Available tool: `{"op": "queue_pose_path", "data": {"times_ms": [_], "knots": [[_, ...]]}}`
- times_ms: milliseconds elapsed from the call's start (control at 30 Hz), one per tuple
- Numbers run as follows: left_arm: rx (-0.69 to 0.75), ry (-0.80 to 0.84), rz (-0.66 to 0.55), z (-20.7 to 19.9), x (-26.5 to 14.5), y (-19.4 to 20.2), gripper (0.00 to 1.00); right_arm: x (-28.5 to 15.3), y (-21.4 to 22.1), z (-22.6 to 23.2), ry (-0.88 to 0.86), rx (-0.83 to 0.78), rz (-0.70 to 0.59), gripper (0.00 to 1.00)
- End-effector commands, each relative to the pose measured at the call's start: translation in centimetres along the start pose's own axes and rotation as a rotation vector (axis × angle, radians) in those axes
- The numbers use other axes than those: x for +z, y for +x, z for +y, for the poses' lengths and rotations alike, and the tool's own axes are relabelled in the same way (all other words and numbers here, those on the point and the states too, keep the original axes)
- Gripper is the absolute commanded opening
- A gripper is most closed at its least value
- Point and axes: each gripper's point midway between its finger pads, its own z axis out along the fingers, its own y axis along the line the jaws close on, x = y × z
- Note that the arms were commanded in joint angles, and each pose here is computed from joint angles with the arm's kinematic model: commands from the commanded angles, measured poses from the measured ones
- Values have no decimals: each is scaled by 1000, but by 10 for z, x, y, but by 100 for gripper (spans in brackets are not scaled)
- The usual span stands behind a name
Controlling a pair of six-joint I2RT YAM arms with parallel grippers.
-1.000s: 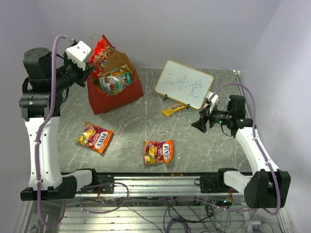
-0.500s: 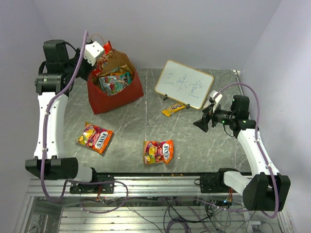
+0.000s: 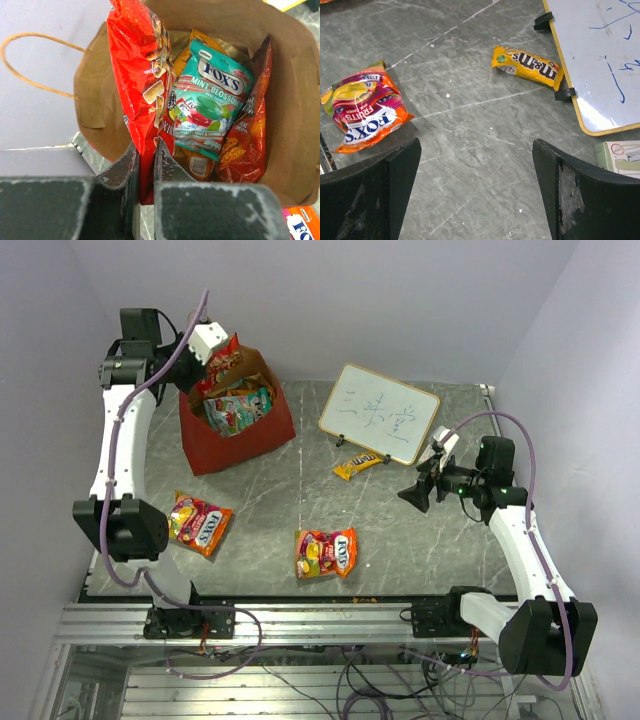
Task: Place the snacks into the paper bag
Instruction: Place the snack in the paper bag.
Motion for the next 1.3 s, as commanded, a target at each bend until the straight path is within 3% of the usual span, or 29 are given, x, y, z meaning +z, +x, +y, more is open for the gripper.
{"op": "queue_pose_path", "data": {"times_ms": [0, 433, 867, 1067, 1267], "knots": [[28, 79, 54, -6, 13, 11, 7, -1, -1, 1, -6, -18, -14, 94], [-47, 203, 165, -24, 53, 50, 7, 2, 4, 3, -26, -5, -11, 95], [-121, 181, 237, -18, 69, 65, 9, 2, 5, 4, -32, -3, -12, 95], [-134, 173, 240, -16, 70, 64, 15, 2, 5, 3, -31, -5, -13, 96], [-139, 128, 237, -9, 65, 58, 32, 3, 6, 3, -31, 1, -10, 96]]}}
